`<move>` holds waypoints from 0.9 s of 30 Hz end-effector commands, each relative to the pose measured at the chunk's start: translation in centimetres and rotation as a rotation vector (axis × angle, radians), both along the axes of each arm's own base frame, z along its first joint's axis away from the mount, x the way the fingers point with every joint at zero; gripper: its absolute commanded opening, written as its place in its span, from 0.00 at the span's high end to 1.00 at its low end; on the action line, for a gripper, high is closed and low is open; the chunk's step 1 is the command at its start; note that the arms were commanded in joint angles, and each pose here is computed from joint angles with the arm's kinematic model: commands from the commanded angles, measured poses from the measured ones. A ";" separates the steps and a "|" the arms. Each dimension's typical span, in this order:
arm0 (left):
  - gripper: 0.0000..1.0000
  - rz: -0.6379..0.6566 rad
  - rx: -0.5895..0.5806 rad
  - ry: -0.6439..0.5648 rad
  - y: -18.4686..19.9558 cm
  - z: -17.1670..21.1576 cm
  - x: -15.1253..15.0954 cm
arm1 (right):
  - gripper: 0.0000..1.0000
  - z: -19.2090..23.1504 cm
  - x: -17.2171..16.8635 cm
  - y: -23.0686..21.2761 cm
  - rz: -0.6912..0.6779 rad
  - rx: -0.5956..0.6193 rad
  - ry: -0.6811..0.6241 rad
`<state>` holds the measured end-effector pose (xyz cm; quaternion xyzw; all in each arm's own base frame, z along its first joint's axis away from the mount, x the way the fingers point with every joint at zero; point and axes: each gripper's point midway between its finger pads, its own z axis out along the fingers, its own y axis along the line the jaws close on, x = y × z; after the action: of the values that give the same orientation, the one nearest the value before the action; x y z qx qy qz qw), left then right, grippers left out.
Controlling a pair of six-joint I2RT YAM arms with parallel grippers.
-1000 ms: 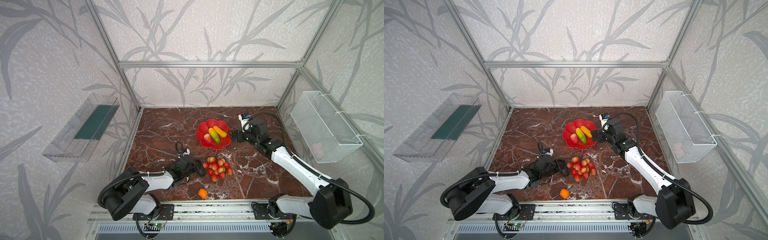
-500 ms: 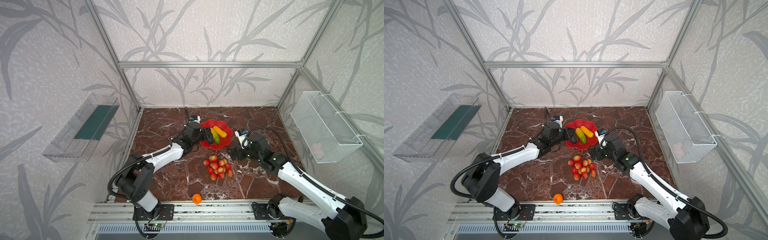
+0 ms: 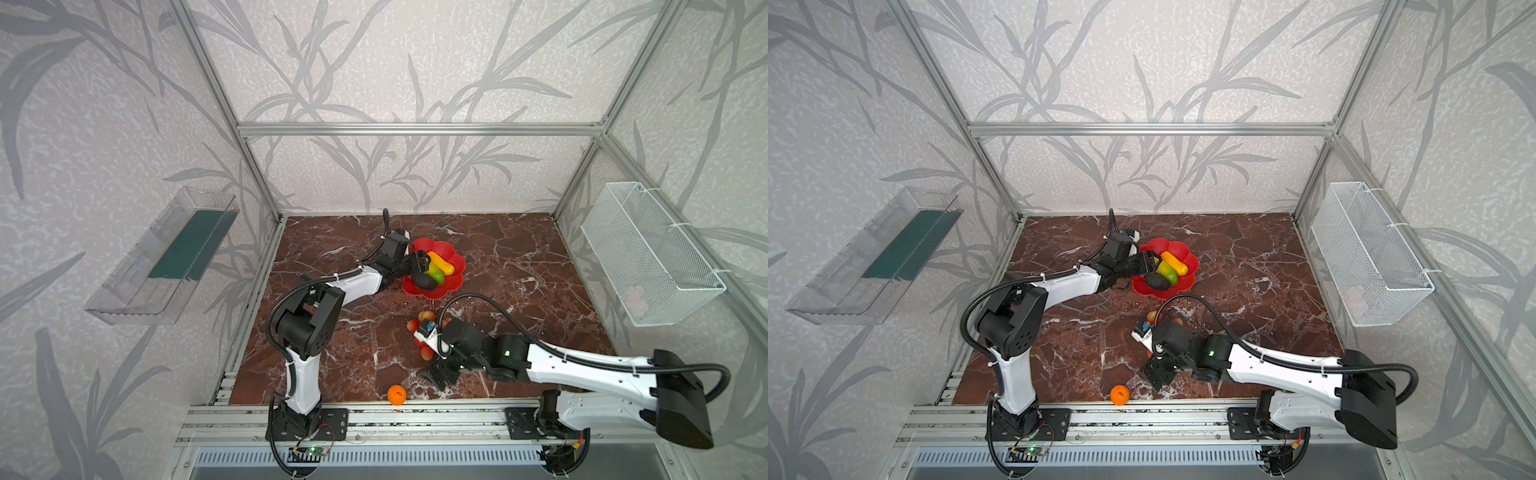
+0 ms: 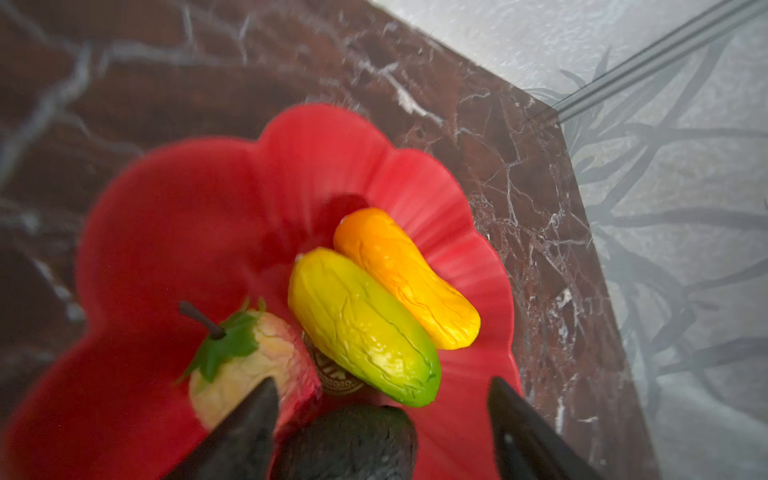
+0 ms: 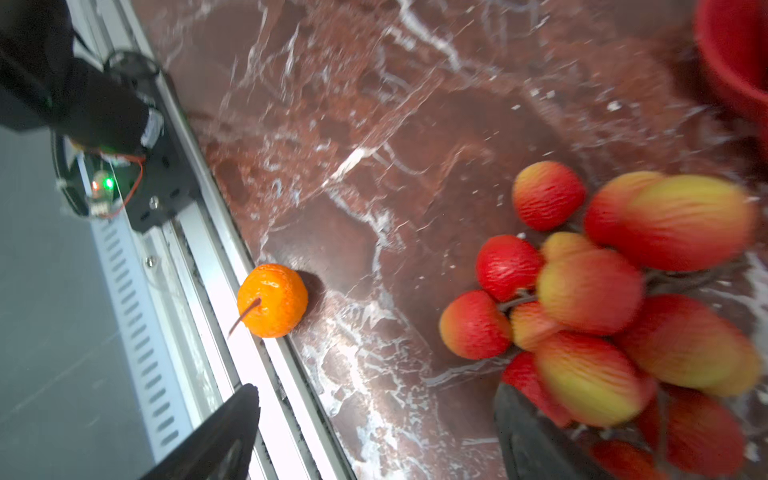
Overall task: Place and organize the fake fruits in the fruit bowl
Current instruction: 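Place the avocado in the plate with the left gripper while the right reaches the tangerine, then drop the orange tangerine into the plate with the right gripper while the left withdraws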
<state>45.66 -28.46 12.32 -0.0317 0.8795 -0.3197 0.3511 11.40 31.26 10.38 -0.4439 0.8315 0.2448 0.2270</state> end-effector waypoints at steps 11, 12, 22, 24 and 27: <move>0.00 0.323 0.061 -0.428 15.4 18.2 -7.2 | 0.15 -4.0 -6.4 7.6 0.342 -0.079 0.027; 0.00 0.354 0.072 -0.439 16.6 18.6 -8.3 | 0.15 -4.3 -6.3 7.8 0.344 -0.092 0.028; 0.00 0.631 0.148 -0.349 26.7 12.2 -22.1 | 0.30 -7.2 -4.8 8.5 0.304 -0.228 0.008; 0.00 0.676 0.113 -0.336 28.1 10.7 -24.7 | 0.36 -7.4 -4.7 8.5 0.298 -0.240 0.006; 0.00 0.697 0.034 -0.358 28.8 9.6 -27.2 | 0.48 -7.4 -4.0 8.2 0.273 -0.258 -0.013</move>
<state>20.40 -1.39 26.20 -0.2204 0.7213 -0.1966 0.6264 6.74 39.85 2.85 -0.5815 0.7806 0.1857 0.1344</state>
